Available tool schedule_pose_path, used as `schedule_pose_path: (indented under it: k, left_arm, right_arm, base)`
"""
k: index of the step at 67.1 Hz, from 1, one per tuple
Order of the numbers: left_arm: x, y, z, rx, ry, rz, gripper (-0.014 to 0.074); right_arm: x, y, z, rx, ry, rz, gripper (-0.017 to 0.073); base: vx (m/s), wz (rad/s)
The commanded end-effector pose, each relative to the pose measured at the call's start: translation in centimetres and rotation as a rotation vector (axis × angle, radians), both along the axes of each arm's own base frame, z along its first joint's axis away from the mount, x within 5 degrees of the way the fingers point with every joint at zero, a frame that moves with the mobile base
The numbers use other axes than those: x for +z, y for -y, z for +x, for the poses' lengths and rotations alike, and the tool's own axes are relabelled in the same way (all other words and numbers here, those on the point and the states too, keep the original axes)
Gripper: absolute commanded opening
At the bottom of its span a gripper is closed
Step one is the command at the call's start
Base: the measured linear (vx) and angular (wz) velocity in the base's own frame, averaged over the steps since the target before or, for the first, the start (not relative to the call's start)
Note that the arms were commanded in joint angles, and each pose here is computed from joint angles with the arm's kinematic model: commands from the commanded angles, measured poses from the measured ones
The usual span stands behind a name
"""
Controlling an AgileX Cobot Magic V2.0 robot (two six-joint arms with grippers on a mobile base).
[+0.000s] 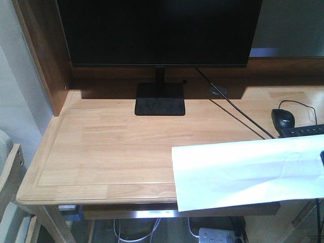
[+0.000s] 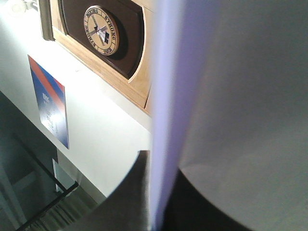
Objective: Grab stapler and paper to desk for stapling
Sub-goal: 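Approach the desk front, holding stapler and paper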
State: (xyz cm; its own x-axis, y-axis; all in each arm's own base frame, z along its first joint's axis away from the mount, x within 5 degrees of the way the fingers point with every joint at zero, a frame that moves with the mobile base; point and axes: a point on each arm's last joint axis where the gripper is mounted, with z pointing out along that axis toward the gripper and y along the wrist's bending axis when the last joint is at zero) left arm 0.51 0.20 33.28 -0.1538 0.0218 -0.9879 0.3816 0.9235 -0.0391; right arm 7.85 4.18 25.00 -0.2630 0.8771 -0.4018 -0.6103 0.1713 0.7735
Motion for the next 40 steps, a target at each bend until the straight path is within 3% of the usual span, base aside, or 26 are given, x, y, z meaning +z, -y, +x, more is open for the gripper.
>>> schedule_pose_path:
  k: [1,40]
  left_arm:
    - [1.77,0.06,0.03,-0.008,0.113,-0.051,-0.0006]
    - [1.77,0.06,0.03,-0.008,0.113,-0.051,-0.0006]
  right_arm:
    - [-0.35,0.06,-0.34,0.009,0.021,0.023,-0.0005]
    - [-0.35,0.06,-0.34,0.009,0.021,0.023,-0.0005]
  base:
    - [0.06,0.01]
    - [0.05,0.01]
